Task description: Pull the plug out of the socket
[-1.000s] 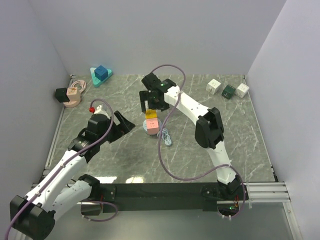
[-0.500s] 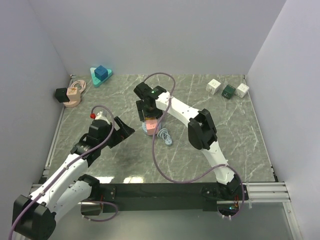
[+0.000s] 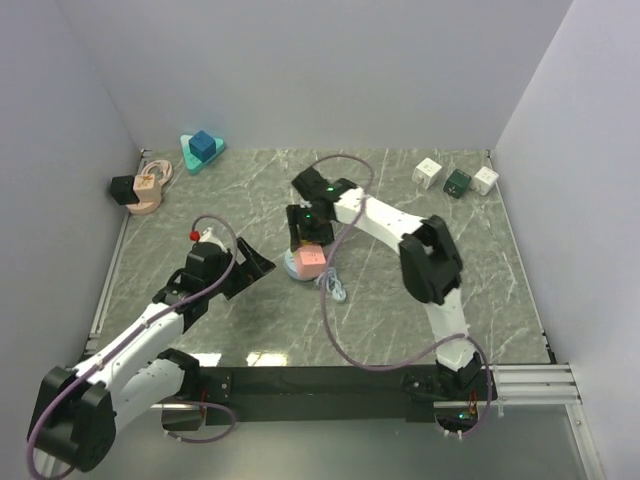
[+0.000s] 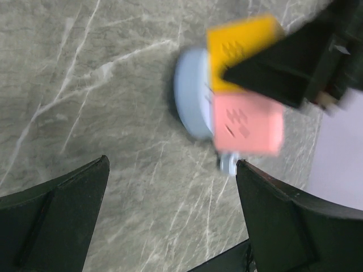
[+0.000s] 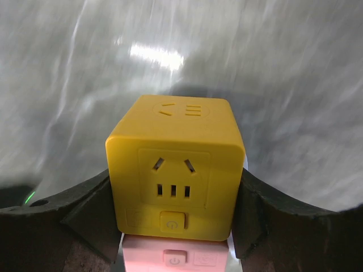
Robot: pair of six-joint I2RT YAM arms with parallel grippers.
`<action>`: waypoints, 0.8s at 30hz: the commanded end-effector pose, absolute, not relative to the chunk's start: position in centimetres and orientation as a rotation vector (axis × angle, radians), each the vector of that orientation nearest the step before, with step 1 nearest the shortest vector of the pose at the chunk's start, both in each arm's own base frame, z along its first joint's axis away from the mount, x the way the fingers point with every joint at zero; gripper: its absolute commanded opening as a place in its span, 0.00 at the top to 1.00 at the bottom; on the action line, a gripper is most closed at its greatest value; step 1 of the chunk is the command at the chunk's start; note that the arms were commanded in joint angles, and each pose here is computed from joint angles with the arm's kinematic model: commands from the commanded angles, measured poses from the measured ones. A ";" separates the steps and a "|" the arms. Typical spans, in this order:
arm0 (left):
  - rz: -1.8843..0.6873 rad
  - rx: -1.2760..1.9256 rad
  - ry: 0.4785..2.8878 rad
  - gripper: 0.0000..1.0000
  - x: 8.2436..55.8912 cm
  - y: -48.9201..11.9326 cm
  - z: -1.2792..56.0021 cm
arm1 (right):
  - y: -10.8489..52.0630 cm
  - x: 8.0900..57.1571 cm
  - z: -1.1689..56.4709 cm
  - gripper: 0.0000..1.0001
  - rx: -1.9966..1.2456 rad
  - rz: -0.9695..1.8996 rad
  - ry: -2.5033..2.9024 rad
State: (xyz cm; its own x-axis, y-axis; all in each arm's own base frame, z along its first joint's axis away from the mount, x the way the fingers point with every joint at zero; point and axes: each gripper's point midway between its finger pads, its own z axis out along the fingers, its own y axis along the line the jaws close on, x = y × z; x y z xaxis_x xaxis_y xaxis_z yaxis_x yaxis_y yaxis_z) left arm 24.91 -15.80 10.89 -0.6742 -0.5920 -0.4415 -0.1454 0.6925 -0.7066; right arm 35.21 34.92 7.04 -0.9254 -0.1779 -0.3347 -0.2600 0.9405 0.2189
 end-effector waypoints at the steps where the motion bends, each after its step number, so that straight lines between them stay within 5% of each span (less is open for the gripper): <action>1: -0.920 -0.518 2.190 0.01 26.1 -17.0 11.2 | 37.8 33.4 17.4 1.00 -0.276 1.022 2.597; 18: -1.050 -0.418 2.127 0.03 28.3 -21.9 13.5 | 37.2 30.3 16.8 1.00 -0.196 1.181 2.573; 24: -1.053 -0.354 2.220 0.21 27.2 -22.8 10.9 | 38.2 29.8 17.6 1.00 -0.176 1.303 2.550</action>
State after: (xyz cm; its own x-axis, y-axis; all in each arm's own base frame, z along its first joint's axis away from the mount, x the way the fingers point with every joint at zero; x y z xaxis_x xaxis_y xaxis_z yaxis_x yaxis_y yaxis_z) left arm 27.79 -21.77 11.49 -0.7233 -0.5319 -0.4403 -0.0086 0.6445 -0.7645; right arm 30.10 35.66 10.79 -0.9727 -0.0054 -0.2321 -0.1572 0.7509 0.6415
